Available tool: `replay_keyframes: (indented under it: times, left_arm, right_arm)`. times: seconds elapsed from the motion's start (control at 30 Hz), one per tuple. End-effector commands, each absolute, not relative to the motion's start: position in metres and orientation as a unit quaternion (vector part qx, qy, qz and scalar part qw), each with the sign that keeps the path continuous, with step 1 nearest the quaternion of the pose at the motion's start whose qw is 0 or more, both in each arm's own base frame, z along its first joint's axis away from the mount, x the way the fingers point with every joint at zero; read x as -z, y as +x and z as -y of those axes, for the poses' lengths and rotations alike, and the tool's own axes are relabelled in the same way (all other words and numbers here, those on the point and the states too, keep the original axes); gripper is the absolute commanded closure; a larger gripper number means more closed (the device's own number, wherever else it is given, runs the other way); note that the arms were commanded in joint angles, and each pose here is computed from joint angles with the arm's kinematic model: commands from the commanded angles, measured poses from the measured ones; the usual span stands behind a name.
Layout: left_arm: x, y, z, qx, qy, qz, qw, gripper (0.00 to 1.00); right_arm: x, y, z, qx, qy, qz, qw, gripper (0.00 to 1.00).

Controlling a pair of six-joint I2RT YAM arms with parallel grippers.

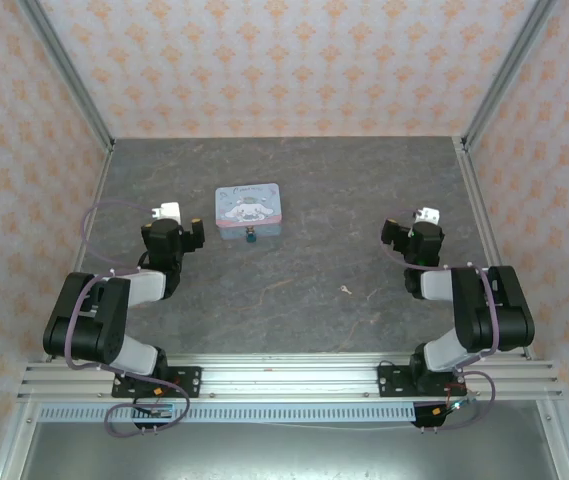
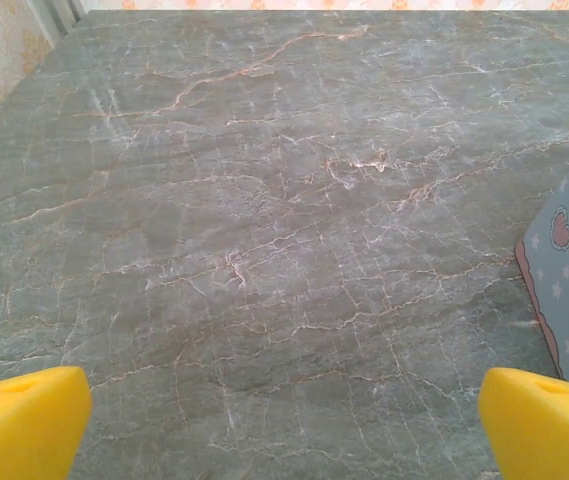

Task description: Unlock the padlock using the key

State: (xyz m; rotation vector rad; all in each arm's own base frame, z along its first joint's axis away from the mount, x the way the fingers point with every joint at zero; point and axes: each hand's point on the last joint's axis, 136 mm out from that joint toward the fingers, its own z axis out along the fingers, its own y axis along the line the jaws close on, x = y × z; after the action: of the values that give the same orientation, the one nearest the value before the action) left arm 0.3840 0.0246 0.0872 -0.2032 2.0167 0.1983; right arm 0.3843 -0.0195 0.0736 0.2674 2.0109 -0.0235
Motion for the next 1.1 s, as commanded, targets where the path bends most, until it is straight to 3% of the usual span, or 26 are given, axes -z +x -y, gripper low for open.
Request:
replay_keyframes:
  times: [0.0, 0.8, 1.07]
  left_arm:
    - [-0.1, 0.392, -0.031, -0.098, -0.089, -0.829, 0.543, 0.0]
    - [-0.096, 0.393, -0.027, -0.086, -0.077, -0.831, 0.544, 0.0]
    - [-0.141, 0.372, -0.045, -0.112, -0.127, -0.804, 0.57, 0.0]
  right_arm:
    - [-0.088, 0.394, 0.025, 0.021, 0.113, -0.828, 0.549, 0.01]
    - [-0.088, 0.394, 0.026, 0.02, 0.115, -0.827, 0.55, 0.01]
    - [-0.117, 0.386, 0.033, 0.03, 0.148, -0.84, 0.521, 0.0]
